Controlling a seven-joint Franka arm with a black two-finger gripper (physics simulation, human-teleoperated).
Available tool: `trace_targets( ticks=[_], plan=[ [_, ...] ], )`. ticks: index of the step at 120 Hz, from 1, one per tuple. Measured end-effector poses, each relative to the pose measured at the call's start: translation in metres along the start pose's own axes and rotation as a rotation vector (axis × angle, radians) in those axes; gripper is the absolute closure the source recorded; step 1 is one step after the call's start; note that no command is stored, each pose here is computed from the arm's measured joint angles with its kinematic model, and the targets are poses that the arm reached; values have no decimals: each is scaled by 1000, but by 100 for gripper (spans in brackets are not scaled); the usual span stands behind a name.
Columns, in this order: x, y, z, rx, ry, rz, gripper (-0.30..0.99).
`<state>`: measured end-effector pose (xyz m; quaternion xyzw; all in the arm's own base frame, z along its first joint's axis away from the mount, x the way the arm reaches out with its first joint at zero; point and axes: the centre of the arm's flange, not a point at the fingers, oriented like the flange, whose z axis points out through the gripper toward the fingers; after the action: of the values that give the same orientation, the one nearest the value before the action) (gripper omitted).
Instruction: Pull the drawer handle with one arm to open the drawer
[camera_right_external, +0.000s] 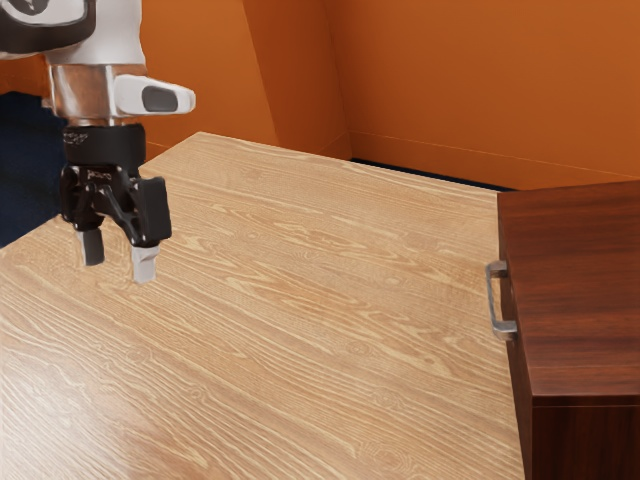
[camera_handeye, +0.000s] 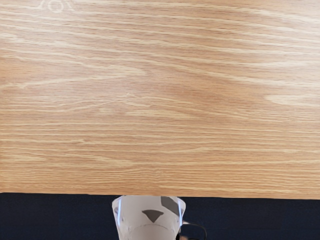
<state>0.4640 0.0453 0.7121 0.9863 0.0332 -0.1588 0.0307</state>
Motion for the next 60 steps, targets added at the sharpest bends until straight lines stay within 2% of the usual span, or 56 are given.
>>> trace_targets(
  ticks=[14,29,44,60],
  plan=[
    [25,-24,-16,0,195,-41,2],
    [36,-37,-29,2,320,-64,2],
    [47,-41,-31,-22,375,-80,2],
    [52,-34,-13,-86,360,-100,3]
  ],
)
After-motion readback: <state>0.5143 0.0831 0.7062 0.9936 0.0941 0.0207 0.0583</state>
